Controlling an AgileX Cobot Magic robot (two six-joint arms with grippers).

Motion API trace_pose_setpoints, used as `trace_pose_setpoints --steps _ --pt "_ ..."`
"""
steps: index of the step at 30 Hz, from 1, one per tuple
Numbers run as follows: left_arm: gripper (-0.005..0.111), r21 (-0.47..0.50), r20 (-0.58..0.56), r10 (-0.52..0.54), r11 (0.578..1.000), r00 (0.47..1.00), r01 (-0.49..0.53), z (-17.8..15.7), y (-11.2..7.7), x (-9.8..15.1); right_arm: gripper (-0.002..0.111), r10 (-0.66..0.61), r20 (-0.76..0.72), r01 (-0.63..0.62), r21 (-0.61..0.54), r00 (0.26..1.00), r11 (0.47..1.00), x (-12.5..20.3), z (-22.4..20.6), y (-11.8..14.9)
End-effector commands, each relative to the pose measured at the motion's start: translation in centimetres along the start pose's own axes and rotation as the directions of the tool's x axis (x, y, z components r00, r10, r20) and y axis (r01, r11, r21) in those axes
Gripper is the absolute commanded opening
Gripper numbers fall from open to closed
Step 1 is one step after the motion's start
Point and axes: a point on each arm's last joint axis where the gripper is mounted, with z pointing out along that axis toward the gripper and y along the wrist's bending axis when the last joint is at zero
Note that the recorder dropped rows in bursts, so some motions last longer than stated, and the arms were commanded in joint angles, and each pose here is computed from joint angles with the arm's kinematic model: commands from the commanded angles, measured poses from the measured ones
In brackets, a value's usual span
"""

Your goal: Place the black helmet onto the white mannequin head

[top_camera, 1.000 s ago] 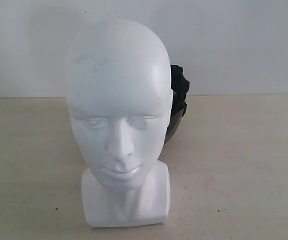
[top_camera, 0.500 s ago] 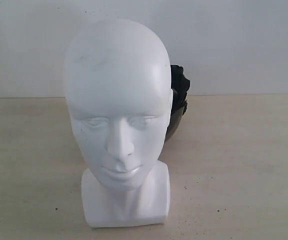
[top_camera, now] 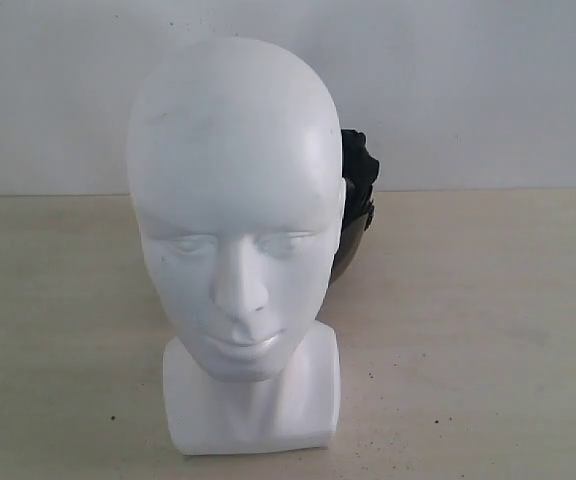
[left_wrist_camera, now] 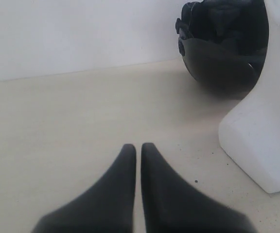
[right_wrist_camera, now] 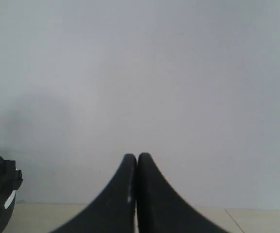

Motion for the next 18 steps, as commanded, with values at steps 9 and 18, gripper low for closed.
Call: trace_pose_setpoints --steps 9,18 --pt "0.005 -0.001 0.0 -0.01 1.0 1.0 0.01 0.01 -0.01 0.1 0.0 -0.012 0.036 0.012 0.004 0.999 1.0 -0.6 0.24 -0.06" --pt "0.005 -0.001 0.0 -0.01 1.0 1.0 0.01 0.01 -0.01 0.1 0.0 -0.011 0.045 0.01 0.006 0.999 1.0 -0.69 0.23 -0.07"
